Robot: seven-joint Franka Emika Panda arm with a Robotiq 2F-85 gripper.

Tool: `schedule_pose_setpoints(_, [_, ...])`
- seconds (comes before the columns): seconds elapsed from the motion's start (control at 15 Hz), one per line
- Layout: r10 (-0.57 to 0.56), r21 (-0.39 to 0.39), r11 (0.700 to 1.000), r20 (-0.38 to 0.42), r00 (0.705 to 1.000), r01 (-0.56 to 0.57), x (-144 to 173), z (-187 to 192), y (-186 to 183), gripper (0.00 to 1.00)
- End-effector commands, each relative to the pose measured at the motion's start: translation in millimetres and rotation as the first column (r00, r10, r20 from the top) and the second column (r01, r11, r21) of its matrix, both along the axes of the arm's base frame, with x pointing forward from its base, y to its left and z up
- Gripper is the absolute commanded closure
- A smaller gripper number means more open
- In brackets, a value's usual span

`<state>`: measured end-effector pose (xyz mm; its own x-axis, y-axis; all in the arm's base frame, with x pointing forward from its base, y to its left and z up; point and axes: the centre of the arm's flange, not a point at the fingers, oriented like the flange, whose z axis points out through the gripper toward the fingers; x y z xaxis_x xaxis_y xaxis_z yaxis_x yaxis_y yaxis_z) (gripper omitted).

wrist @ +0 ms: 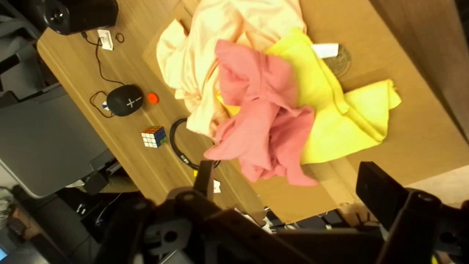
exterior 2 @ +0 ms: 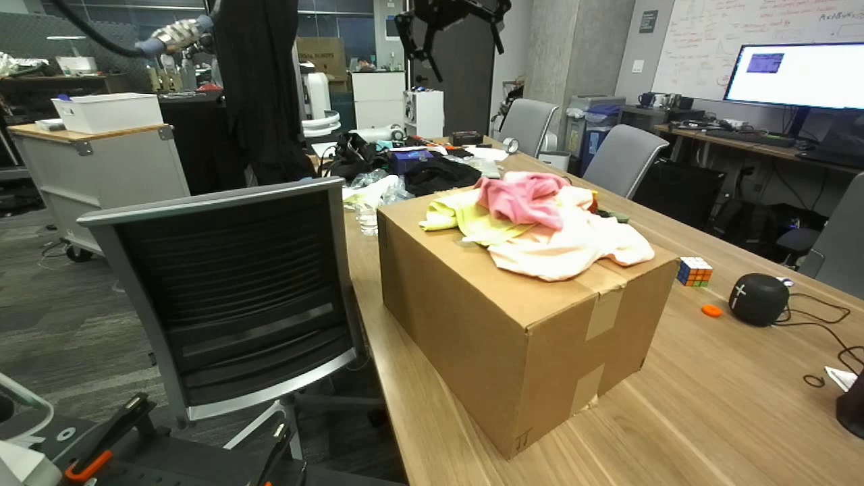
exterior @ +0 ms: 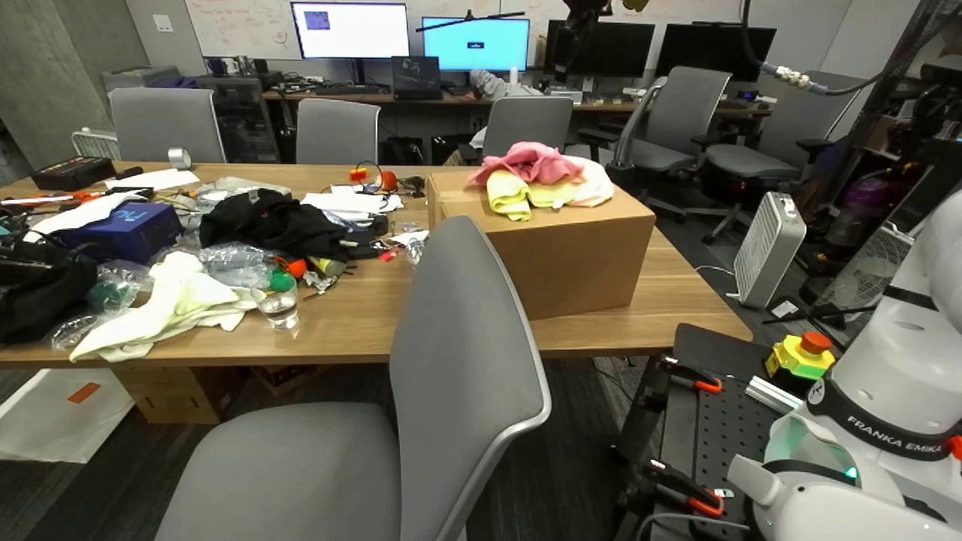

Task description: Put the shirts on the chair onto the box

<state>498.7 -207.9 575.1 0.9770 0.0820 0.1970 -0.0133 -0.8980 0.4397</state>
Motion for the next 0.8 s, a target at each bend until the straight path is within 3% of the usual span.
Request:
schedule_pose_setpoints(0.0, [0.079, 0.066, 0.995, -0.056, 0.995, -0.075, -53.9, 25.8, -2.3, 0.0])
schedule_pose_setpoints(0.53, [0.208, 0.224, 0.955, -0.036, 0.978, -0.195, -136.2, 47.9, -14.3, 0.0])
schedule_pose_setpoints(0.6, [0.215, 0.254, 0.946, -0.031, 0.976, -0.2, -142.9, 45.9, -15.5, 0.0])
schedule_pose_setpoints(0.67, [0.175, 0.208, 0.965, -0.054, 0.983, -0.16, -122.5, 45.4, -19.4, 0.0])
schedule_pose_setpoints(0.73, [0.183, 0.226, 0.96, -0.05, 0.982, -0.167, -129.2, 44.1, -20.0, 0.0])
